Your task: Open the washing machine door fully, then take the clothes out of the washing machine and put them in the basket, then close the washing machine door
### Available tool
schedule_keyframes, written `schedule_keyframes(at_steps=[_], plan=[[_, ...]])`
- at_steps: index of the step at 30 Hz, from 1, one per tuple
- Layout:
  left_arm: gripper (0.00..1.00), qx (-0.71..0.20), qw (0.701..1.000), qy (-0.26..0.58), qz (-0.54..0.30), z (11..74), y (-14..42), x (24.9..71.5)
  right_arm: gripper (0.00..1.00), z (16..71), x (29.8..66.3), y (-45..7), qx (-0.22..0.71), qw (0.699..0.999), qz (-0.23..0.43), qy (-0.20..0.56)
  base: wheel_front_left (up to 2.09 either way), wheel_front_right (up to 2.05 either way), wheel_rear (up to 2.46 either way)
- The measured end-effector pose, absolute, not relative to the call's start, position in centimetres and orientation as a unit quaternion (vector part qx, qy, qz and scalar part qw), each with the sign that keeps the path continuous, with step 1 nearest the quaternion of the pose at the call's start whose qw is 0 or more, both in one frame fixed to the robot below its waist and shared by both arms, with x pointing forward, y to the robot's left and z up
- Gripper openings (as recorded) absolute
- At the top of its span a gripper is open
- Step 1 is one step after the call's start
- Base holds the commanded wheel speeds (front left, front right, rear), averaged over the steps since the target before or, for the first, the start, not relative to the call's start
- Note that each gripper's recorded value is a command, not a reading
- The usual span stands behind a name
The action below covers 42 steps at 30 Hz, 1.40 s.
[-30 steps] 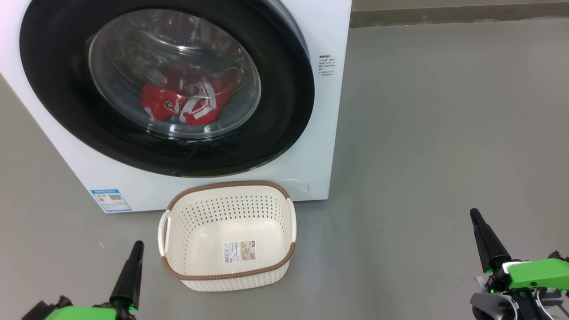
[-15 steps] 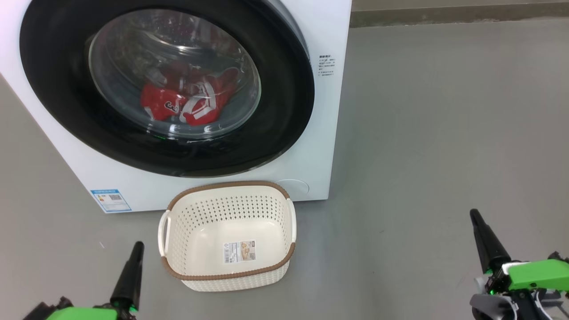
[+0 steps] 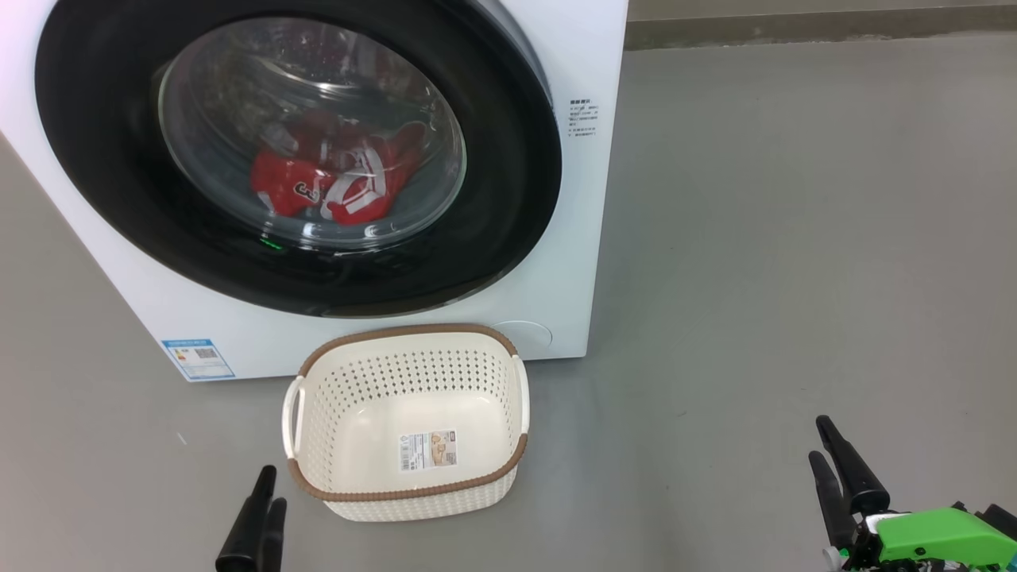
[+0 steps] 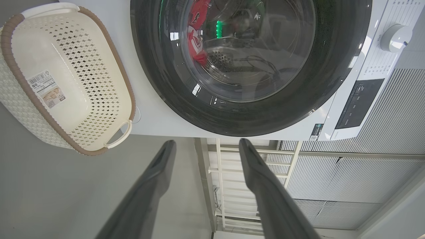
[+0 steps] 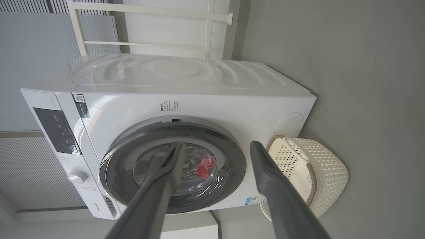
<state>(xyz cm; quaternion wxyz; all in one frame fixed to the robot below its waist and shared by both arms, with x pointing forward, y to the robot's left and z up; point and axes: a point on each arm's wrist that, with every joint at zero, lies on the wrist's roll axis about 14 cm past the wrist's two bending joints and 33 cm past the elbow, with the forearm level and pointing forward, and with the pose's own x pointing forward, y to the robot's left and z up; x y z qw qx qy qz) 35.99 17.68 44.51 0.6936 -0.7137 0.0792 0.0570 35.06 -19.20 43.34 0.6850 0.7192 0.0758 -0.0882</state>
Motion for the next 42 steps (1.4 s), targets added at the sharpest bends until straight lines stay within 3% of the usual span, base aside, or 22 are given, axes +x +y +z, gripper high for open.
schedule_keyframes(at_steps=[15,42], plan=[[1.0,-0.683,0.727,0.066,0.037,46.2,17.0,37.3,1.0,44.4,36.6,-17.7,0.694,0.713,-0.069,0.076,0.0,0.0,0.0],[1.0,-0.52,0.852,0.053,0.013,48.2,16.2,38.6,1.0,46.1,38.4,-16.7,0.58,0.81,-0.04,0.071,0.0,0.0,0.0]])
